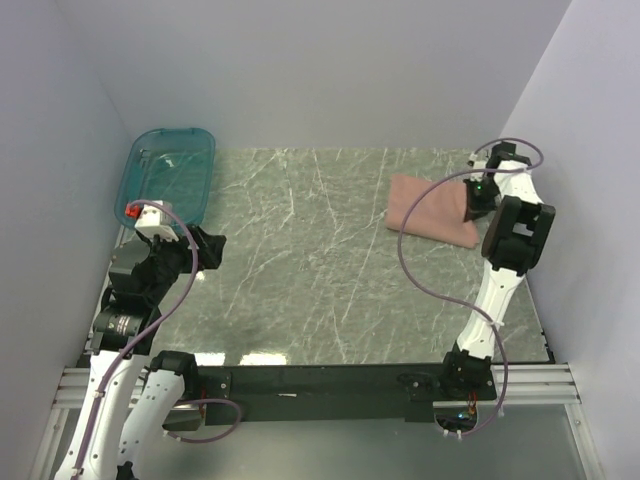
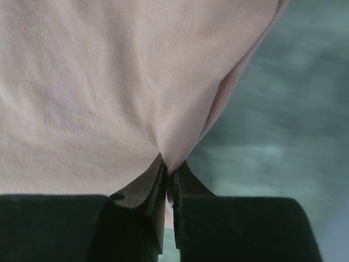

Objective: Fold and stack the t-shirts

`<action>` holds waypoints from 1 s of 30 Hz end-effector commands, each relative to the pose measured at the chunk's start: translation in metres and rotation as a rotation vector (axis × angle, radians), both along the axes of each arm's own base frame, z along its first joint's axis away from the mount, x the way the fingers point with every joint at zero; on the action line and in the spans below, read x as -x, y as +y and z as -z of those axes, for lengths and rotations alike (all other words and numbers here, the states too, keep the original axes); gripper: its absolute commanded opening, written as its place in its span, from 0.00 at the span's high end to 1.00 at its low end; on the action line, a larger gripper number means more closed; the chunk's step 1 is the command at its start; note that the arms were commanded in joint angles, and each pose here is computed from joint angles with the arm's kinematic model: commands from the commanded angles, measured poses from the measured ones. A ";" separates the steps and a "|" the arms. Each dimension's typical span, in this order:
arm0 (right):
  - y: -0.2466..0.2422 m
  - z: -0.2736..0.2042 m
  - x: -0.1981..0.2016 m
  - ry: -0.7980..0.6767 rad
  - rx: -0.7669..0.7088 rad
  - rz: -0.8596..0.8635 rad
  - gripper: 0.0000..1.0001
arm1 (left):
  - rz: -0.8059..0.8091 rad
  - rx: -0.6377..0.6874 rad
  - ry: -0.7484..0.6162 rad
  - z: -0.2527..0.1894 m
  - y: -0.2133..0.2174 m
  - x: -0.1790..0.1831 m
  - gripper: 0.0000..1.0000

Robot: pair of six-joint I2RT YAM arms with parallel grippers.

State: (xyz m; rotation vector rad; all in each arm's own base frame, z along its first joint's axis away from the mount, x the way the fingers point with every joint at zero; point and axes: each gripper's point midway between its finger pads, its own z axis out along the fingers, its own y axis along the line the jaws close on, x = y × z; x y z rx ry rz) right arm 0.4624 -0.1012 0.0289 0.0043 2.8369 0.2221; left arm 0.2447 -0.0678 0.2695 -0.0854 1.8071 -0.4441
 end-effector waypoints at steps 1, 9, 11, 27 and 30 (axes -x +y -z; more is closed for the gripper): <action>-0.061 -0.048 0.010 -0.023 0.287 -0.053 0.96 | 0.027 0.022 -0.033 -0.009 -0.005 0.001 0.10; -0.089 -0.086 0.019 -0.152 0.468 0.010 0.51 | 0.030 0.014 -0.039 -0.012 -0.005 0.002 0.10; -0.087 -0.102 0.018 -0.196 0.475 0.019 0.47 | 0.032 0.013 -0.041 -0.013 -0.006 0.002 0.10; 0.102 -0.155 0.114 -0.508 -0.216 -0.378 0.37 | -0.132 0.007 0.053 0.027 0.017 -0.023 0.01; 0.097 -0.179 0.124 -0.675 -0.100 -0.343 0.35 | -0.159 0.012 0.094 0.039 0.021 -0.035 0.01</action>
